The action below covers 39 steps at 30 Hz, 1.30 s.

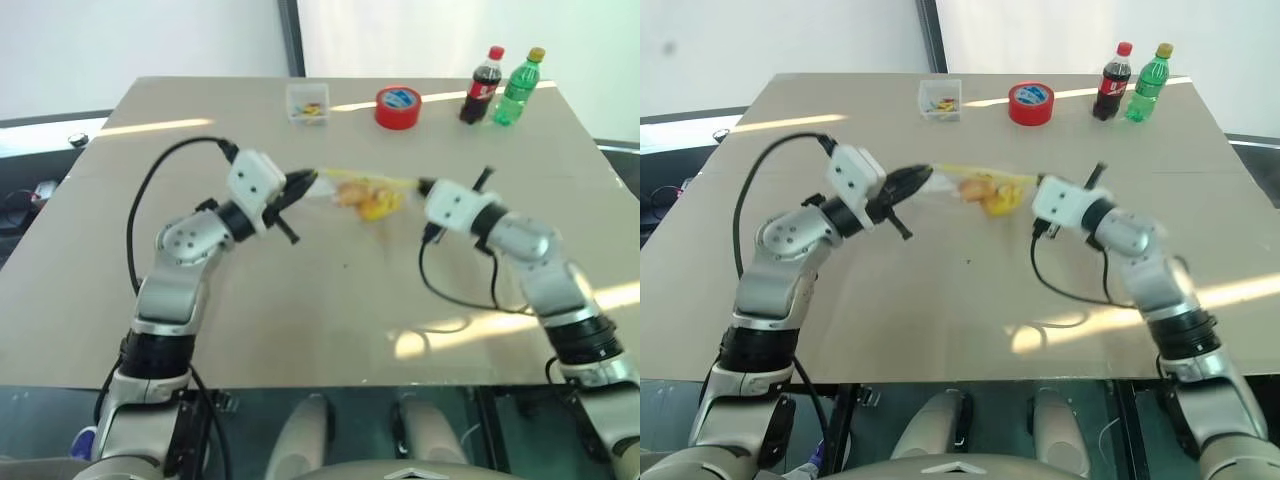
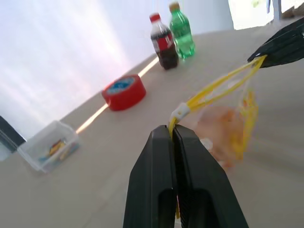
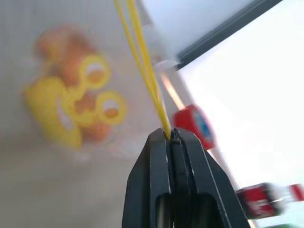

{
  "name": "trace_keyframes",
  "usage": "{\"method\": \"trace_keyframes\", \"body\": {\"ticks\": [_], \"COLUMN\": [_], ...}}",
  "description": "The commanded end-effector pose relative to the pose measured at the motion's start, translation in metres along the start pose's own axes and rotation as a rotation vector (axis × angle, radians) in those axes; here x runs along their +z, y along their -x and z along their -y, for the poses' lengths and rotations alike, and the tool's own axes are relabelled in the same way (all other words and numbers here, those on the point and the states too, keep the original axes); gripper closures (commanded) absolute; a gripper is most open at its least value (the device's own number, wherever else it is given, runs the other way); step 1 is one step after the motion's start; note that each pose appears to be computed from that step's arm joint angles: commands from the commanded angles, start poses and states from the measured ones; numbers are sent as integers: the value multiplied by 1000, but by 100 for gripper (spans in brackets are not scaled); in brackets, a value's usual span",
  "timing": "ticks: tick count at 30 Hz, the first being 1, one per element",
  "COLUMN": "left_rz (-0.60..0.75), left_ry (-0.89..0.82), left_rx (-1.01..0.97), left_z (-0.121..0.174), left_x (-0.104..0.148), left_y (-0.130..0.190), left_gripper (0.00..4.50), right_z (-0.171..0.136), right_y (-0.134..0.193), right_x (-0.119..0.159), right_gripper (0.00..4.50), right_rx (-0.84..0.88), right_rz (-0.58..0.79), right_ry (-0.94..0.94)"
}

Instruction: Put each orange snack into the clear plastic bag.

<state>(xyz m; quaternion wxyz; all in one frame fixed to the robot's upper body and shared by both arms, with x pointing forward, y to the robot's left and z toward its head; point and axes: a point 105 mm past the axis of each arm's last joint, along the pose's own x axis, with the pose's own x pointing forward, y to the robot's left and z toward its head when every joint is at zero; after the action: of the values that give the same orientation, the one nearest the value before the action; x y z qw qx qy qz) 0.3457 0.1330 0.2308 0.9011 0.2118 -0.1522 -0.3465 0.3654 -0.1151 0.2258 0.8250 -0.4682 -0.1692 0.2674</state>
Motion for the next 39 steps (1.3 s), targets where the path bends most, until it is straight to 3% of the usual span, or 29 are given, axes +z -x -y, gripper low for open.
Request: {"method": "trace_keyframes", "body": {"ticks": [1,6,10,12,15,22,25,28,32,35,39], "left_rz": [31,-10,45,73,23,-94,-104,-87,-48,0,23], "left_ry": [-1,-86,-134,-147,-186,-265,-295,-345,-429,-535,-599], "left_rx": [58,69,80,13,-74,-226,-264,-237,-206,-197,-209], "left_z": [-17,-27,-34,-21,7,58,69,65,61,59,59], "left_x": [12,1,13,15,-6,-50,-56,-53,-44,-32,-27], "left_y": [3,-11,-19,-16,-4,20,25,25,20,15,11], "left_gripper": [450,450,450,450,450,450,450,450,450,450,450], "right_z": [16,26,40,39,-2,-79,-89,-82,-78,-78,-86], "right_y": [8,0,1,7,22,42,45,54,56,39,13], "right_x": [4,-11,-15,-15,-18,-23,-22,-9,20,53,72], "right_gripper": [444,444,444,444,444,444,363,239,239,239,239], "right_rx": [-6,-20,-59,-47,110,297,310,295,336,344,360], "right_rz": [0,-39,-54,-57,-71,-123,-127,-83,35,159,218], "right_ry": [15,48,76,65,-2,-133,-154,-166,-171,-166,-143]}}
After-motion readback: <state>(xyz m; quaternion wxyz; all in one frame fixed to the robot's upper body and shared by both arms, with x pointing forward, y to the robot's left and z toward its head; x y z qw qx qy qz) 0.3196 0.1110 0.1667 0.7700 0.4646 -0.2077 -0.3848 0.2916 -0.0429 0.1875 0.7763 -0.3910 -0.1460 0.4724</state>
